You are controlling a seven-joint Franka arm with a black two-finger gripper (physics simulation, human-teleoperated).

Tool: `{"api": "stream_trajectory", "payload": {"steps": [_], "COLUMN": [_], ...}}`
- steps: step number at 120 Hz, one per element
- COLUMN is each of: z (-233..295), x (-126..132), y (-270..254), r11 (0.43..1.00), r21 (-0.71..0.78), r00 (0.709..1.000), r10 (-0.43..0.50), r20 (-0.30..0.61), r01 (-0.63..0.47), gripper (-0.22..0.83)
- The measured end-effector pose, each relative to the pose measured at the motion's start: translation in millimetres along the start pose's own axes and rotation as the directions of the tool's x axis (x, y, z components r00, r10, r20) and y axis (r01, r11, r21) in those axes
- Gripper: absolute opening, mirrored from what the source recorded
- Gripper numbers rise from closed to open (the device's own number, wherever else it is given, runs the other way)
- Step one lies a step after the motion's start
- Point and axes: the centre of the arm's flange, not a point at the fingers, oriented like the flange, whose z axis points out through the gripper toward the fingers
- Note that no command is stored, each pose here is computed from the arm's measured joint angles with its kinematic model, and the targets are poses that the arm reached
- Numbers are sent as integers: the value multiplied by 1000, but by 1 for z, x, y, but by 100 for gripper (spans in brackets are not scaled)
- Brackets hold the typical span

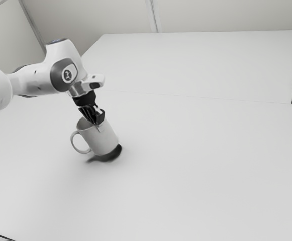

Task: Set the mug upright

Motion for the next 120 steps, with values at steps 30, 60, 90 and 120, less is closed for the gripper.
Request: {"api": "stream_trajectory", "payload": {"steps": [30, 60, 90, 120], "z": [46, 49, 8, -114], "x": [-2, 4, 14, 42], "y": [4, 8, 9, 14], "r11": [997, 994, 991, 990], "r21": [73, 95, 114, 120], "r00": [1000, 997, 989, 973], "r10": [-20, -40, -52, -48], "r20": [-12, -66, -138, -224], "r01": [21, 46, 68, 77], "gripper": [-16, 33, 53, 59]}}
